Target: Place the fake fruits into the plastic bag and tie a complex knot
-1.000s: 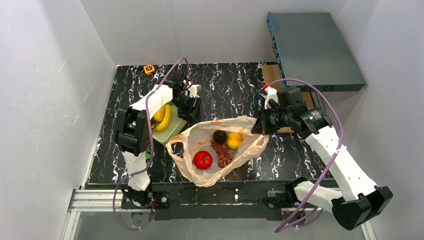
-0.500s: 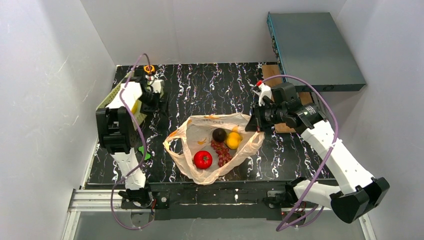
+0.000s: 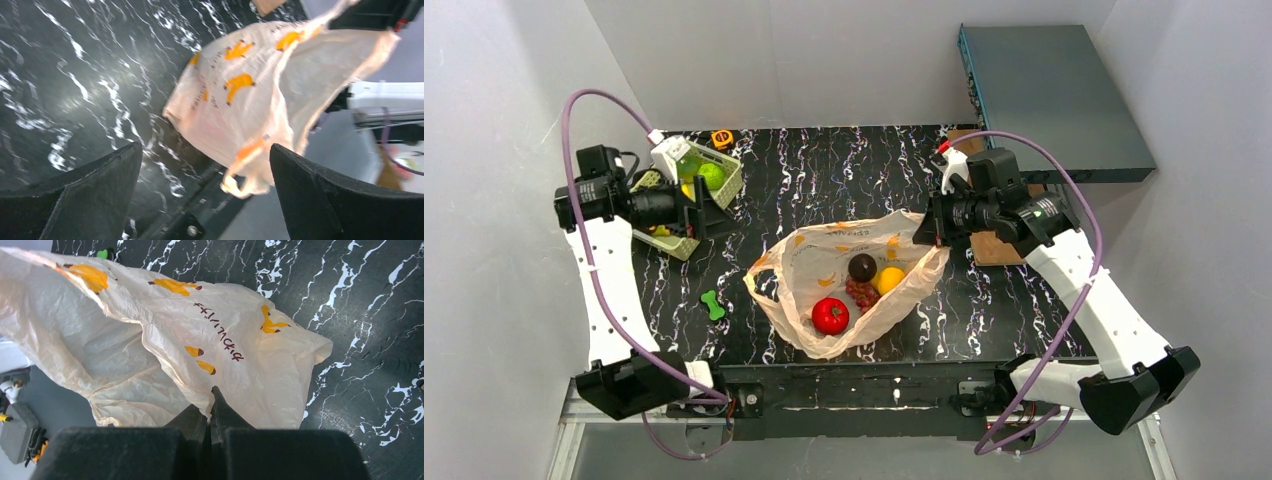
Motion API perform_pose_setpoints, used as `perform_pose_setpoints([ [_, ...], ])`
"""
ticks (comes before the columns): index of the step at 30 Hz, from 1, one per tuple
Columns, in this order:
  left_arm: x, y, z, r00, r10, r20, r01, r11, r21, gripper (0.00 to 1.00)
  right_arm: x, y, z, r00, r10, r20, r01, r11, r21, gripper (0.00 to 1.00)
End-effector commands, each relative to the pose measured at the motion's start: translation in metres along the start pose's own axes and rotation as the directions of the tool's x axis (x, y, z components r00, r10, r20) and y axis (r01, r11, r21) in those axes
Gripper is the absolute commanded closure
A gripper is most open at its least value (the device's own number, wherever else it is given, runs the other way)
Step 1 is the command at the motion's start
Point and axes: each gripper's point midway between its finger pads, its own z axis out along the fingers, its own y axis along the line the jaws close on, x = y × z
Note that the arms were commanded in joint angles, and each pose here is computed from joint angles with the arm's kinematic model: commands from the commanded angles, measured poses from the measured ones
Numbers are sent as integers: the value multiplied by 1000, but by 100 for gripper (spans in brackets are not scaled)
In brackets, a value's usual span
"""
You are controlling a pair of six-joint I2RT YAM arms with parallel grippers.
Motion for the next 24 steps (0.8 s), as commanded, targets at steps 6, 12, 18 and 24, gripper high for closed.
perform_pose_setpoints([
  [6,51,-63,-18,981,-190,-34,192,948,255,2,-35,-4,1,995,29,91,-33,999,40,99],
  [12,84,-37,3,985,-168,-35,172,976,131,2,-40,4,-5,995,11,98,-12,1000,9,99],
  [18,104,-42,31,985,-110,-134,131,978,165,8,-51,5,-1,993,32,112,-34,999,9,99],
  [24,109,-44,49,960,-154,-235,203,958,202,42,-72,3,4,989,32,143,-37,999,33,99],
])
